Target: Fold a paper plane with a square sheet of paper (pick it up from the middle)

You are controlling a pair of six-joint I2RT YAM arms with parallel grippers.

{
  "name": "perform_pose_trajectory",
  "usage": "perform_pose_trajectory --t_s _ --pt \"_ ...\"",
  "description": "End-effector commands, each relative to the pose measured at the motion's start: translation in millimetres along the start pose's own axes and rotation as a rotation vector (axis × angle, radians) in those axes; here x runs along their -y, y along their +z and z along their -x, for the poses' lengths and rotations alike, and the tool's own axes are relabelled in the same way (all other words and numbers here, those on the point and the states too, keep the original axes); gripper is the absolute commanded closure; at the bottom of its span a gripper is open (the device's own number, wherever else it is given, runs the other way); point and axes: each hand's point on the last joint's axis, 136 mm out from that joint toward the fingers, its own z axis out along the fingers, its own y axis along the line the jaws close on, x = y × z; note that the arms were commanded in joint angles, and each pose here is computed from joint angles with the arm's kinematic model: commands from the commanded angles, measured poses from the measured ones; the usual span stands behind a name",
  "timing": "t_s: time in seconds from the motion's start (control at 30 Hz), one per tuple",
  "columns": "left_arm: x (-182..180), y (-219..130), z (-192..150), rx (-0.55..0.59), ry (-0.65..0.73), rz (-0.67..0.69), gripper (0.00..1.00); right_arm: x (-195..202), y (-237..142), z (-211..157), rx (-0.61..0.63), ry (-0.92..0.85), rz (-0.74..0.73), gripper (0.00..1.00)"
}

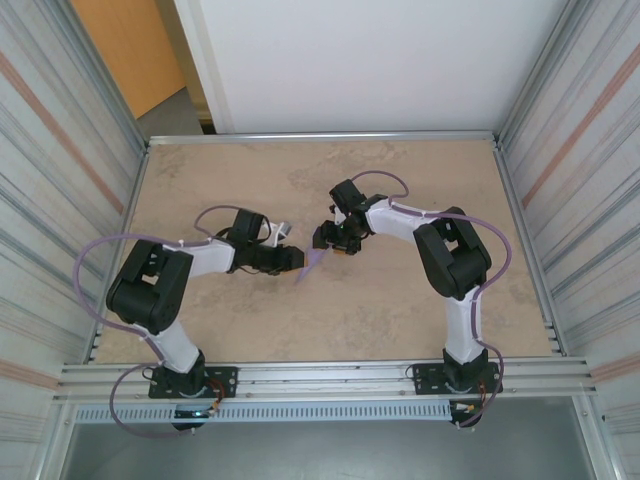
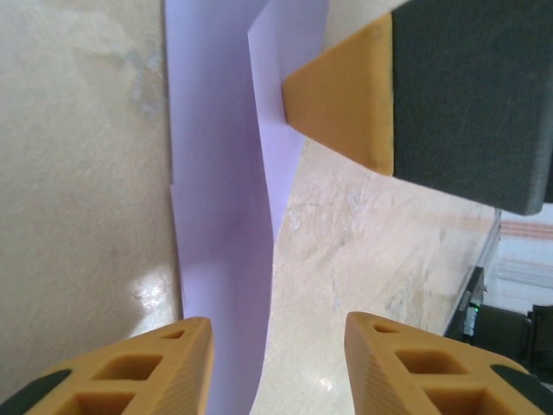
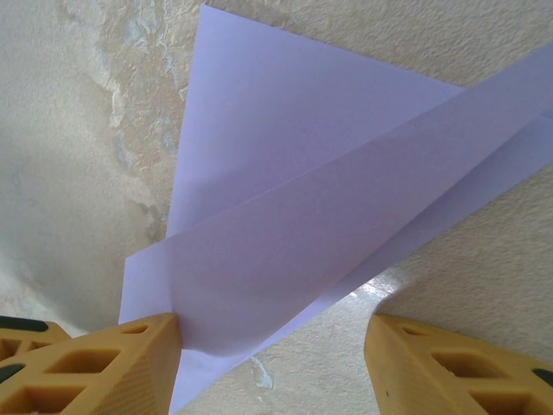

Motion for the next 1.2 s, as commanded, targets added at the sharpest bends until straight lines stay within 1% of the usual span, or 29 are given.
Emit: perform_pose_trajectory --t_s 0.0,0.2,0.37,0.5,0.83,1.0,1.17 --pt "-4.8 -7.4 0.4 0.027 0.004 0.073 0.53 37.7 32.1 -11.5 -0.038 0.019 -0.129 0.4" --pt "-3.4 4.9 -5.5 -0.011 0.022 0.106 0.51 37.4 32.5 -11.8 -0.042 0.023 -0.13 0.4" --pt "1.1 14.7 -5.5 -0.025 0.026 0.066 0.52 39.0 34.0 -11.9 -0.047 0.03 -0.134 0.41" --pt "-3.8 21.6 -9.3 -0.051 0.026 0.084 0.54 39.6 35.0 -13.1 -0.054 0.032 -0.134 0.41" --pt "-19.4 23.6 -14.4 -0.065 0.01 0.147 0.57 42.9 36.1 -13.7 -0.061 0.039 -0.143 0.41" --pt "-27.2 24.3 -18.7 -0.083 0.005 0.179 0.61 44.1 36.3 -13.4 -0.062 0.043 -0.148 0.41" --pt "-33.3 26.3 -22.2 -0.095 -0.005 0.195 0.67 47.7 39.2 -15.9 -0.074 0.047 -0.159 0.41"
